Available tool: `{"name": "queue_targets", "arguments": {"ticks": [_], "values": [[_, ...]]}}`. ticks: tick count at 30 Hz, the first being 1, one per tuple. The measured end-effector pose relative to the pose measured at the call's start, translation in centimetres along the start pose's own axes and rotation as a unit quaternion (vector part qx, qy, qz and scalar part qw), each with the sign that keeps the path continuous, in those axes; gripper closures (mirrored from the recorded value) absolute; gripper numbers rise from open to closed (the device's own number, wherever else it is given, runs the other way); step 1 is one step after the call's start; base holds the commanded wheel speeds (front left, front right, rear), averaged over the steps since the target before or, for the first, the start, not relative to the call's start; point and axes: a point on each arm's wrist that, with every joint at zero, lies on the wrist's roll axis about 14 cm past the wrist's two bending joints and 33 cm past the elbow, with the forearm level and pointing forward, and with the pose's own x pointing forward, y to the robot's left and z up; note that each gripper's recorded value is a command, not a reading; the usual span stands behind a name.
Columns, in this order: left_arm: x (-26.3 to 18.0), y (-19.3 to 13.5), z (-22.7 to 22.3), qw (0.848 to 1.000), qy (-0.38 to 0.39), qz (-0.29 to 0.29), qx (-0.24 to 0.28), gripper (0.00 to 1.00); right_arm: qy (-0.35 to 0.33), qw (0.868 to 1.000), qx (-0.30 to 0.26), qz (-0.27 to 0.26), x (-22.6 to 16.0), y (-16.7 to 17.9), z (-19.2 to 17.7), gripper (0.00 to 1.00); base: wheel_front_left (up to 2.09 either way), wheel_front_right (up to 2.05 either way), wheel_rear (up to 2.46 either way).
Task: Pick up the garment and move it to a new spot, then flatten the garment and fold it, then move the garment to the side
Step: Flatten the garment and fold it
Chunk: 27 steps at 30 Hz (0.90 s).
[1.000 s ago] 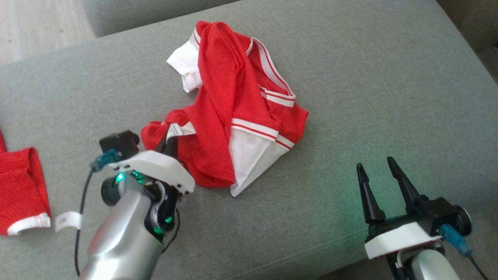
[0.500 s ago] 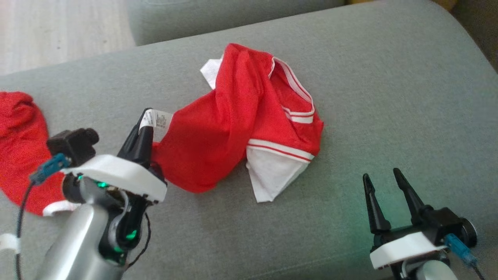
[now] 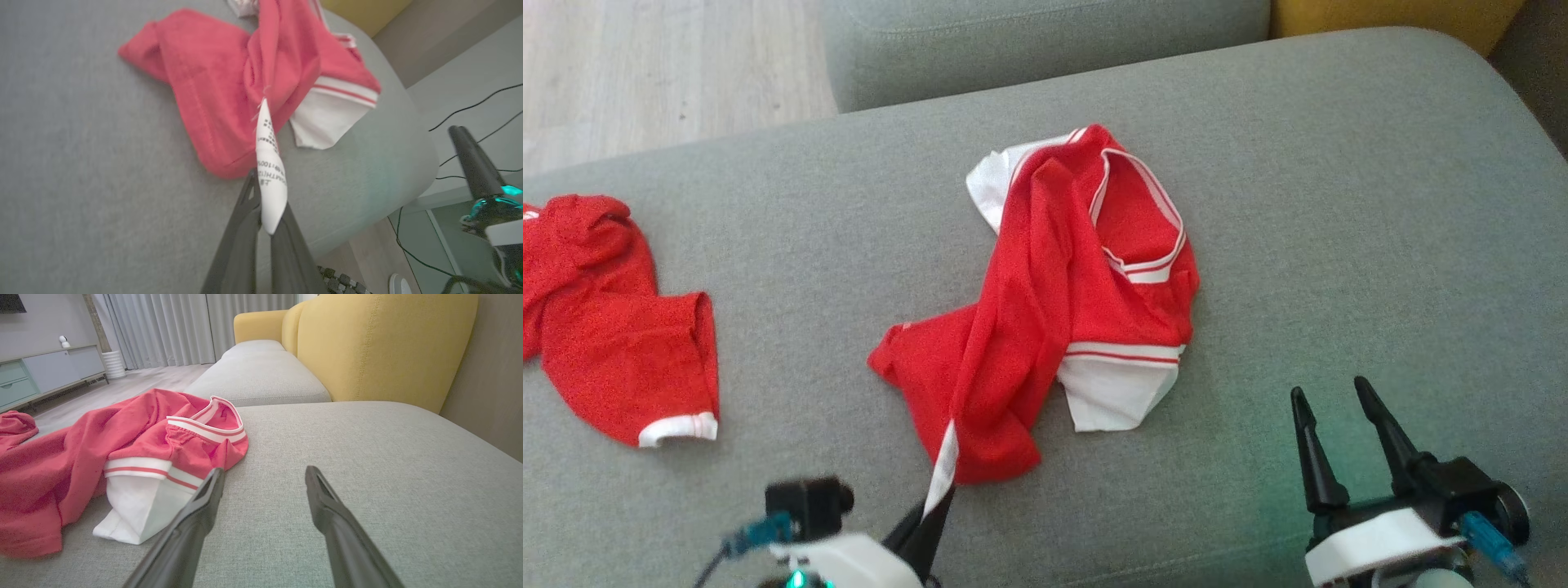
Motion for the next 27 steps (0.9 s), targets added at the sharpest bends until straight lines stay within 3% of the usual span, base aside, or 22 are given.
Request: {"name": "queue_targets", "arguments": {"ticks": [6, 14, 21, 27], "values": [[-1.0, 4.6, -4.1, 0.995, 0.024, 0.091, -0.017, 1.0, -0.003, 1.0, 0.0, 0.0, -0.4, 0.0, 0.1, 0.0, 0.0, 0.0, 0.0], [-3.0, 9.8, -2.0, 0.981, -0.036, 0.189, 0.026, 1.0, -0.013, 1.0, -0.006, 0.002, -0.8, 0.0, 0.6, 0.0, 0.0, 0.0, 0.0], [-3.2, 6.0, 3.9, 0.98, -0.134, 0.139, 0.045, 1.0, -0.004, 1.0, -0.006, 0.006, -1.3, 0.2, 0.0, 0.0, 0.0, 0.0, 0.0], [-3.4, 3.6, 13.5, 0.958, -0.242, 0.102, 0.115, 1.0, -0.002, 1.0, -0.006, 0.015, -1.1, 0.8, -0.1, 0.0, 0.0, 0.0, 0.0]]}}
